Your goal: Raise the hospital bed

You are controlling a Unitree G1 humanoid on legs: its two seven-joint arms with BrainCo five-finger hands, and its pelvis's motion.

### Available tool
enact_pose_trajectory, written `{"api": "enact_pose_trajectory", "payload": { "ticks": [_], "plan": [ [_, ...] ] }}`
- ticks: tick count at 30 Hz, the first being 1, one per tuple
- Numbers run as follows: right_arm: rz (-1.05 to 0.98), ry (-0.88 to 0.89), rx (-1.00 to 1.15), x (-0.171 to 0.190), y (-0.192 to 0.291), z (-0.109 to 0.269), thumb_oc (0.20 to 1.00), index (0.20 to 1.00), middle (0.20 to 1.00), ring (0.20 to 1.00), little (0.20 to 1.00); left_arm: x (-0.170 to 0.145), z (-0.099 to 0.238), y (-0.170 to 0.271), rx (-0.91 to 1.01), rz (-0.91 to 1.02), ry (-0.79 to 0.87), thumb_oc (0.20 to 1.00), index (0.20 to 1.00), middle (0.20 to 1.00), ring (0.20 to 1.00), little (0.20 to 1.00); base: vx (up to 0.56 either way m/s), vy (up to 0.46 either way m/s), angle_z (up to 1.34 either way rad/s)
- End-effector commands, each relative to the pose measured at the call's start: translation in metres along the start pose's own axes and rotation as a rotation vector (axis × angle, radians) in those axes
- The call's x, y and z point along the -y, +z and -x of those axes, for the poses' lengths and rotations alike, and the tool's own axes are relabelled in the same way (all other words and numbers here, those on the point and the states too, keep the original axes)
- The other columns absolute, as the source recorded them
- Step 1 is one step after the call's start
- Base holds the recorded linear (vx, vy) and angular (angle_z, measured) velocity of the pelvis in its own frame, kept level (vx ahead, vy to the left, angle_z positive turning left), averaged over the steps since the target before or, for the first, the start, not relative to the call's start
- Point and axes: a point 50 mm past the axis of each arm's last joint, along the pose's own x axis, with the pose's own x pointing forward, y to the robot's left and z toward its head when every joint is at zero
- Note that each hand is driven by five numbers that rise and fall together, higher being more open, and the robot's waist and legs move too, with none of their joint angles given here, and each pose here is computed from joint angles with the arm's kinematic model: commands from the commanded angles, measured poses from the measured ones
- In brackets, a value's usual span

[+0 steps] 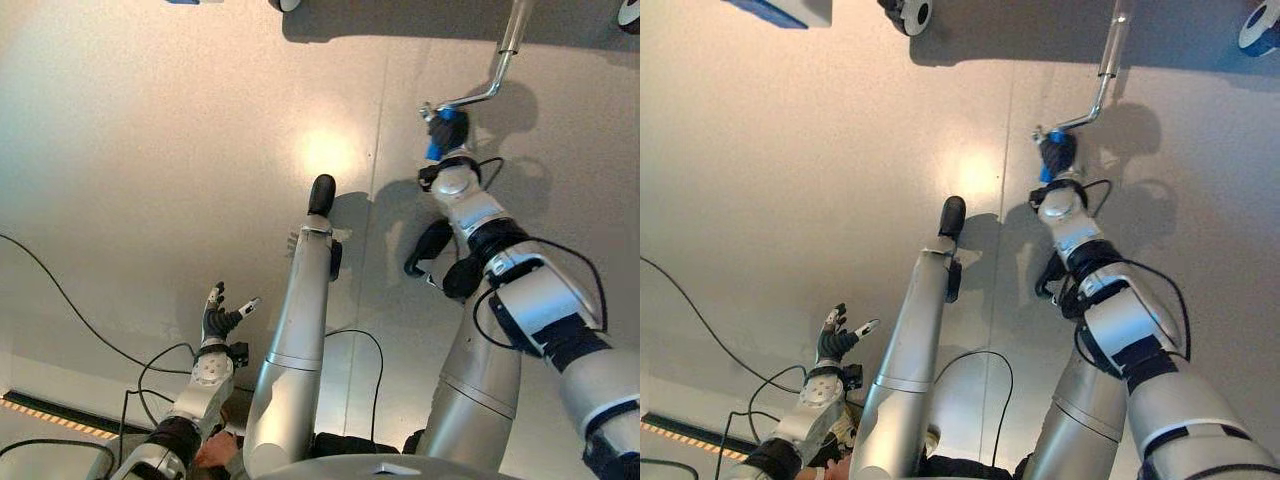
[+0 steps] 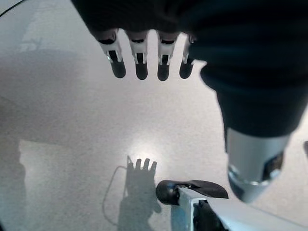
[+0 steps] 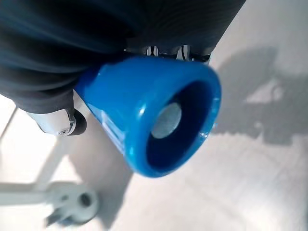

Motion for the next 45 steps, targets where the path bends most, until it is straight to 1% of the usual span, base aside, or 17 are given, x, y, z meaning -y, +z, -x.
{"api": "enact_pose_trajectory", "payload": {
  "ticks": [1, 3, 4, 5, 7, 11, 16, 24, 25, 29, 32, 38, 43, 44, 45],
  "plan": [
    [-0.133, 0.374, 0.26, -0.092, 0.068, 0.047, 0.2, 0.2, 0.2, 0.2, 0.2, -0.015, 0.005, -0.016, -0.063, -0.003, 0.069, 1.0, 1.0, 1.0, 1.0, 1.0, -0.03, 0.015, -0.03],
    [-0.168, 0.383, 0.278, -0.094, 0.073, 0.05, 0.2, 0.2, 0.2, 0.2, 0.2, -0.016, 0.005, -0.017, -0.065, -0.006, 0.071, 1.0, 1.0, 1.0, 1.0, 1.0, -0.03, 0.005, 0.0],
    [-0.269, 0.413, 0.323, -0.095, 0.086, 0.059, 0.2, 0.2, 0.2, 0.2, 0.2, -0.018, 0.005, -0.019, -0.075, -0.015, 0.071, 1.0, 1.0, 1.0, 1.0, 1.0, -0.04, 0.009, 0.01],
    [-0.269, 0.413, 0.323, -0.095, 0.085, 0.059, 0.2, 0.2, 0.2, 0.2, 0.2, -0.018, 0.005, -0.019, -0.075, -0.016, 0.071, 1.0, 1.0, 1.0, 1.0, 1.0, -0.07, 0.014, 0.02],
    [-0.367, 0.435, 0.356, -0.091, 0.094, 0.066, 0.2, 0.2, 0.2, 0.2, 0.2, -0.019, 0.006, -0.024, -0.094, -0.03, 0.071, 1.0, 1.0, 1.0, 1.0, 1.0, -0.07, 0.029, -0.02],
    [-0.454, 0.443, 0.368, -0.085, 0.097, 0.069, 0.2, 0.2, 0.2, 0.2, 0.2, -0.019, 0.006, -0.032, -0.136, -0.048, 0.075, 1.0, 1.0, 1.0, 1.0, 1.0, -0.05, 0.022, -0.1],
    [-0.549, 0.428, 0.383, -0.067, 0.092, 0.069, 0.2, 0.2, 0.2, 0.2, 0.2, -0.018, 0.009, -0.046, -0.196, -0.092, 0.052, 1.0, 1.0, 1.0, 1.0, 1.0, -0.05, 0.03, -0.04],
    [-0.56, 0.385, 0.341, -0.048, 0.07, 0.062, 0.2, 0.2, 0.2, 0.2, 0.2, -0.017, 0.017, -0.067, -0.286, -0.167, 0.0, 1.0, 1.0, 1.0, 1.0, 1.0, -0.04, 0.014, -0.11],
    [-0.558, 0.372, 0.352, -0.044, 0.073, 0.059, 0.2, 0.2, 0.2, 0.2, 0.2, -0.016, 0.013, -0.065, -0.283, -0.185, -0.005, 1.0, 1.0, 1.0, 1.0, 1.0, -0.08, 0.069, -0.06],
    [-0.597, 0.352, 0.305, -0.037, 0.06, 0.058, 0.2, 0.2, 0.2, 0.2, 0.2, -0.021, 0.016, -0.073, -0.327, -0.216, -0.003, 1.0, 1.0, 1.0, 1.0, 1.0, -0.01, 0.039, -0.18],
    [-0.657, 0.324, 0.269, -0.028, 0.047, 0.06, 0.2, 0.2, 0.2, 0.2, 0.2, -0.018, 0.016, -0.073, -0.328, -0.2, -0.015, 1.0, 1.0, 1.0, 1.0, 1.0, 0.03, -0.008, -0.05],
    [-0.754, 0.254, 0.244, -0.012, 0.036, 0.059, 0.2, 0.2, 0.2, 0.2, 0.2, -0.021, 0.017, -0.076, -0.349, -0.175, 0.007, 1.0, 1.0, 1.0, 1.0, 1.0, 0.03, 0.002, 0.0],
    [-0.751, 0.156, 0.24, 0.011, 0.025, 0.054, 0.2, 0.2, 0.2, 0.2, 0.2, -0.023, 0.016, -0.075, -0.349, -0.155, 0.021, 1.0, 1.0, 1.0, 1.0, 1.0, 0.04, -0.011, -0.03],
    [-0.746, 0.106, 0.228, 0.022, 0.017, 0.052, 0.2, 0.2, 0.2, 0.2, 0.2, -0.021, 0.017, -0.076, -0.349, -0.144, 0.02, 1.0, 1.0, 1.0, 1.0, 1.0, 0.03, -0.014, 0.0],
    [-0.746, 0.105, 0.23, 0.022, 0.018, 0.051, 0.2, 0.2, 0.2, 0.2, 0.2, -0.021, 0.017, -0.075, -0.347, -0.143, 0.02, 1.0, 1.0, 1.0, 1.0, 1.0, 0.04, -0.02, 0.0]
  ]
}}
